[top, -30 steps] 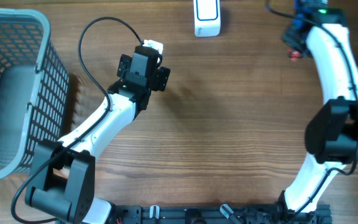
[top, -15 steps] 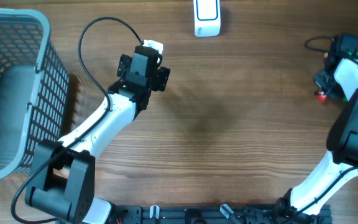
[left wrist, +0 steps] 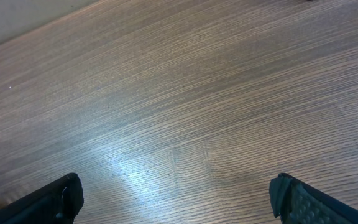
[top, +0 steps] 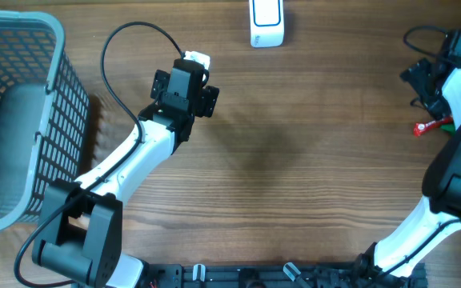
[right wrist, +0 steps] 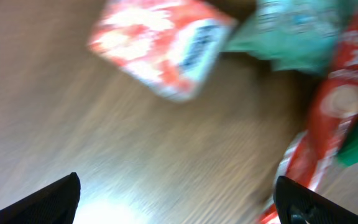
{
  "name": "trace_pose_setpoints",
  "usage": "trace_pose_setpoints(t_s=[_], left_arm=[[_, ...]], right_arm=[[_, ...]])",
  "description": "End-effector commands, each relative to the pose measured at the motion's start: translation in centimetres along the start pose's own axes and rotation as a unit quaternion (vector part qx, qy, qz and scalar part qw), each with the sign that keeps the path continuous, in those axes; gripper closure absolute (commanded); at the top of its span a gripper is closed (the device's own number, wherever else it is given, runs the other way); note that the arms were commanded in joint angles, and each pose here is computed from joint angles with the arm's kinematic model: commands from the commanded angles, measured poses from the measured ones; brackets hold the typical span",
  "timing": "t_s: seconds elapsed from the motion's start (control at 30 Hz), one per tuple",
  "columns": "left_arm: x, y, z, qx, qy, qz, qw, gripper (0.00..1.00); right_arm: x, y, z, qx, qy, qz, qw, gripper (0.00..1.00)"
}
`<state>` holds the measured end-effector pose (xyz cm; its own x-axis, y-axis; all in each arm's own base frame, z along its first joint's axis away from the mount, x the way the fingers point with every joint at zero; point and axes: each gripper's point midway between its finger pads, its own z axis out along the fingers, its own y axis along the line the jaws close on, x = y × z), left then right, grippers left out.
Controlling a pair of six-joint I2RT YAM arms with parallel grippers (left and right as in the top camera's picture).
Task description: Scan the item barcode
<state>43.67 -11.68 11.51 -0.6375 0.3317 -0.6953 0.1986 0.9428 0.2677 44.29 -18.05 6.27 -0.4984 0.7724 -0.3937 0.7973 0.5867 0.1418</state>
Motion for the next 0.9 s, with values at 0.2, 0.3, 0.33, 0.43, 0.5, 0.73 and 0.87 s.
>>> trace_pose_setpoints(t_s=[0.2, 0.3, 0.33, 0.43, 0.5, 0.73, 0.87], left_arm=[[-1.2, 0.7, -0.9, -0.006, -0.017, -0.002, 1.000, 0.00], [-1.2, 0.7, -0.9, -0.006, -0.017, -0.002, 1.000, 0.00], [-1.2, 0.7, -0.9, -0.006, -0.017, -0.002, 1.000, 0.00], [-1.2, 0.7, -0.9, -0.006, -0.017, -0.002, 1.000, 0.00], [-1.2, 0.7, -0.9, -0.006, -0.017, -0.002, 1.000, 0.00], [-1.2, 0.7, -0.9, -0.006, -0.017, -0.002, 1.000, 0.00], [-1.1, 0.9, -0.8, -0.007, -0.017, -0.003, 1.000, 0.00]], right_arm=[[2.6, 13.0, -18.4, -0.212, -0.098, -0.107, 0.966, 0.00], [4.8, 14.9, -23.2, -0.258, -0.114, -0.134, 0.950, 0.00], [5.7, 15.3, -24.8, -0.272, -0.117, -0.143, 0.944, 0.00], [8.5, 15.8, -29.2, -0.313, -0.116, -0.169, 0.927, 0.01], [10.4, 15.4, -31.7, -0.334, -0.109, -0.186, 0.918, 0.00], [13.3, 12.1, -35.6, -0.348, -0.087, -0.207, 0.910, 0.00], [14.3, 9.9, -34.8, -0.315, -0.065, -0.217, 0.922, 0.00]])
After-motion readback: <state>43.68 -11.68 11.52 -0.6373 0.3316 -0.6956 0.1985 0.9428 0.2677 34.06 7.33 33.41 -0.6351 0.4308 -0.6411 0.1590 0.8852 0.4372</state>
